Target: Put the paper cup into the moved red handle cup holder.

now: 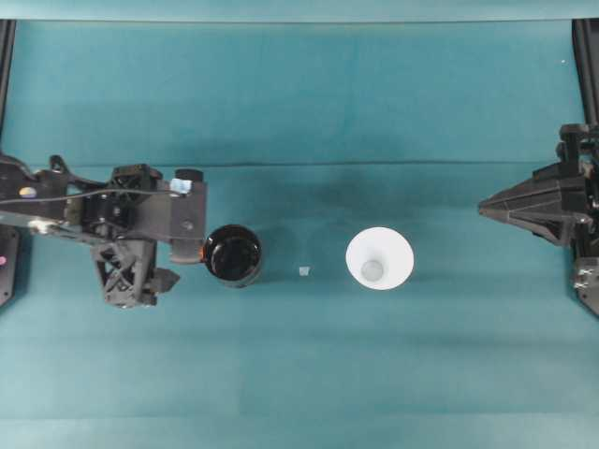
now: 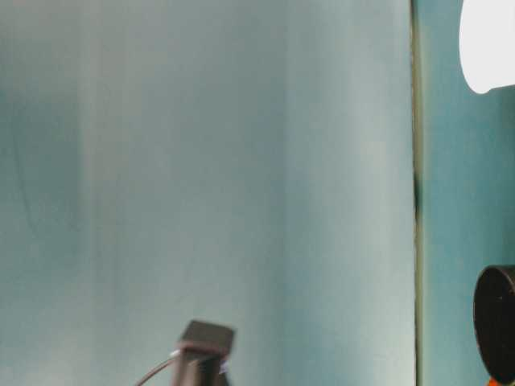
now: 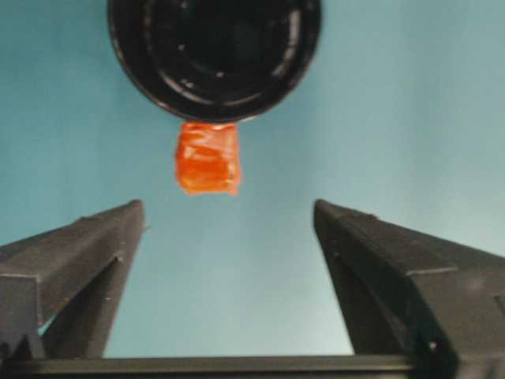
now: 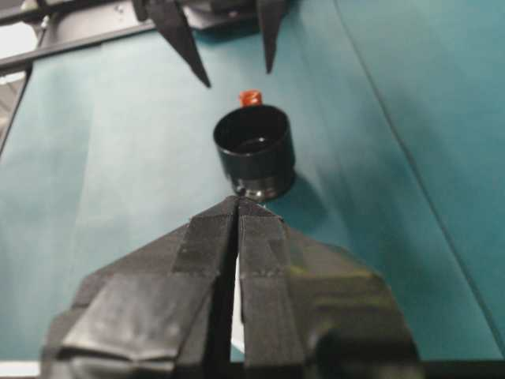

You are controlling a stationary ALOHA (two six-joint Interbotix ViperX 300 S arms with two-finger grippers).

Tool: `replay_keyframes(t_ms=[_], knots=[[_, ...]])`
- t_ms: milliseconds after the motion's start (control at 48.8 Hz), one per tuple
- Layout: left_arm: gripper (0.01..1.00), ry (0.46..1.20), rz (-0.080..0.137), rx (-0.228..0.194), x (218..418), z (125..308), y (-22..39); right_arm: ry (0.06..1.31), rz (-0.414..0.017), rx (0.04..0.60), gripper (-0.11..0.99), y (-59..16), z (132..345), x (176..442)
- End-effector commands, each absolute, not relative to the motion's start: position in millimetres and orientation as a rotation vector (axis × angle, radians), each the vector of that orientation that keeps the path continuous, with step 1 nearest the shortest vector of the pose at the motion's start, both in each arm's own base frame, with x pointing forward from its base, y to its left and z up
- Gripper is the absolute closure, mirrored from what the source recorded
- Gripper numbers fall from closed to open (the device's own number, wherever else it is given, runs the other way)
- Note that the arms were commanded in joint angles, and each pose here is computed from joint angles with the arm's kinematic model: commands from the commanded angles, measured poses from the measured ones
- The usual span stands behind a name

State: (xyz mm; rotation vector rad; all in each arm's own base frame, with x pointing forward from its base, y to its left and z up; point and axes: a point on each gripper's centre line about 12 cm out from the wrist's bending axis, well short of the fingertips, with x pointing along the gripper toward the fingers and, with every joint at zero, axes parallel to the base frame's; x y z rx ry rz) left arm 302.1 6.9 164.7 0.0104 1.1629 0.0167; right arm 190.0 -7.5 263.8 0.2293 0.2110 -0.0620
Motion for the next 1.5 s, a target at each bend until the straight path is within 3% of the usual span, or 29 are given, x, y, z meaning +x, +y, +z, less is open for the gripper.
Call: replay_keyframes(t_ms=[0,102,205,369,635,922,1066,1250,1476], knots=[[0.05,1.143,0.026,0.008,309.2,161.6,10.9,0.204,-0.064,0.242,0.97,-7.9,265.9,191.5],[0.051,1.13,0.024,0.02,316.7,152.2,14.5,0.204,-0.064,0.239,0.97,-7.8,265.5,191.2],[0.051,1.156,0.007,0.042,320.0,140.8,14.6,0.207,-0.065,0.24,0.97,-7.8,264.3,190.9],[0.052,1.188,0.004,0.044,321.1,128.4,14.6,0.212,-0.065,0.242,0.97,-7.8,262.7,190.9],[0.057,1.148,0.002,0.049,327.0,129.6,14.7,0.213,-0.068,0.262,0.97,-7.8,261.8,190.5],[0.084,1.151,0.004,0.047,327.1,129.4,14.8,0.216,-0.068,0.26,0.97,-7.8,260.5,190.2],[0.238,1.153,0.0,0.049,326.9,129.7,13.2,0.218,-0.068,0.26,0.97,-7.8,260.2,190.4],[0.746,1.138,-0.02,0.063,330.5,134.1,5.8,0.217,-0.068,0.262,0.97,-7.8,259.9,190.1],[0.75,1.118,-0.029,0.069,339.7,143.4,1.8,0.219,-0.068,0.26,0.97,-7.8,259.2,190.0]])
